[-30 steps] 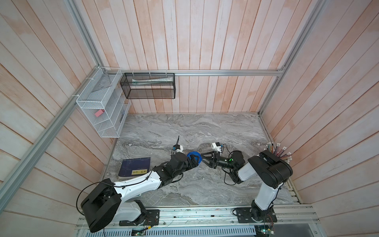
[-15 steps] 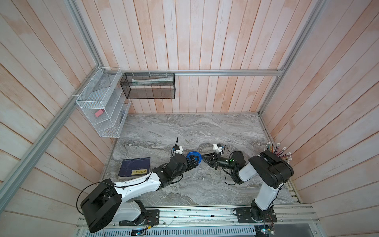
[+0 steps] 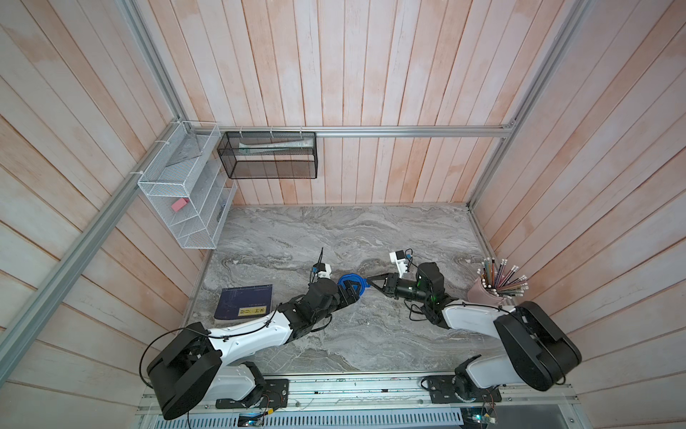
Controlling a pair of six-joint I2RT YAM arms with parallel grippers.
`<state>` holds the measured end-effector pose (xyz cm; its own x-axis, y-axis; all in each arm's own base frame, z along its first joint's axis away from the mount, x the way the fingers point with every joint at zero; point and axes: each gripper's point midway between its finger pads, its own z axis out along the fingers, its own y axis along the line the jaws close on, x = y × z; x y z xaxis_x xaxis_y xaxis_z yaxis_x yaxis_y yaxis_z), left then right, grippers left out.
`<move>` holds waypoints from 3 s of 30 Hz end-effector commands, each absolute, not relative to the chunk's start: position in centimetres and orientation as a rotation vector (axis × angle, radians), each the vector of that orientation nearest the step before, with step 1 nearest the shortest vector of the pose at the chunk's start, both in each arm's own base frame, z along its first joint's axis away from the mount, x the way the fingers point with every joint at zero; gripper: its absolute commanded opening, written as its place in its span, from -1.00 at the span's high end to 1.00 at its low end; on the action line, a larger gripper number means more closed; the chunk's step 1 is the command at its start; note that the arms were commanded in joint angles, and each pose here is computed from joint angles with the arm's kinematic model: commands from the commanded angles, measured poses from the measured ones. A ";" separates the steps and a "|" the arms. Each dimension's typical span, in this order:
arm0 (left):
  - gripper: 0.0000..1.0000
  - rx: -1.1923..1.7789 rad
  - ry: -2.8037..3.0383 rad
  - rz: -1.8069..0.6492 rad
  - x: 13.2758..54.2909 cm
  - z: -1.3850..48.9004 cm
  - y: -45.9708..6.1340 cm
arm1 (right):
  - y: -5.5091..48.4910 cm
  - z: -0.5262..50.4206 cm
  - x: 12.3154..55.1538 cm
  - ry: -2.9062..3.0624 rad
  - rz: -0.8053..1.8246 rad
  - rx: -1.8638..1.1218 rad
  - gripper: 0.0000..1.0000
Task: Take out toiletry kits
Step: Unfasten the latch on the container, then adjust the container at the center of the board.
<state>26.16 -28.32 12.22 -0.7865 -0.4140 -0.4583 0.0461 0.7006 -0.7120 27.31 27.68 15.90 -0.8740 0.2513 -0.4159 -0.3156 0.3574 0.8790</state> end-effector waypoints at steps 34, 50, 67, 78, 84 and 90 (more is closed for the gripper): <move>-1.00 -0.138 2.266 -0.604 29.2 20.0 -22.8 | 26.0 12.6 22.4 2.294 0.951 -0.300 0.81; -0.79 -0.209 2.214 -0.643 35.0 19.2 -19.4 | 27.8 9.4 17.0 2.352 0.928 -0.469 0.86; 0.41 -0.183 2.270 -0.818 39.8 14.4 -24.1 | 28.8 12.8 20.8 2.331 0.637 -0.477 0.91; 0.79 -0.160 2.360 -0.884 36.4 11.6 -26.8 | 28.8 13.0 22.6 2.316 0.625 -0.435 0.92; 0.79 -0.203 2.410 -0.841 33.7 10.0 -25.7 | 28.3 13.5 24.3 2.298 0.608 -0.410 0.92; 0.79 -0.240 2.435 -0.803 31.8 10.0 -24.1 | 28.3 13.6 26.1 2.285 0.580 -0.417 0.93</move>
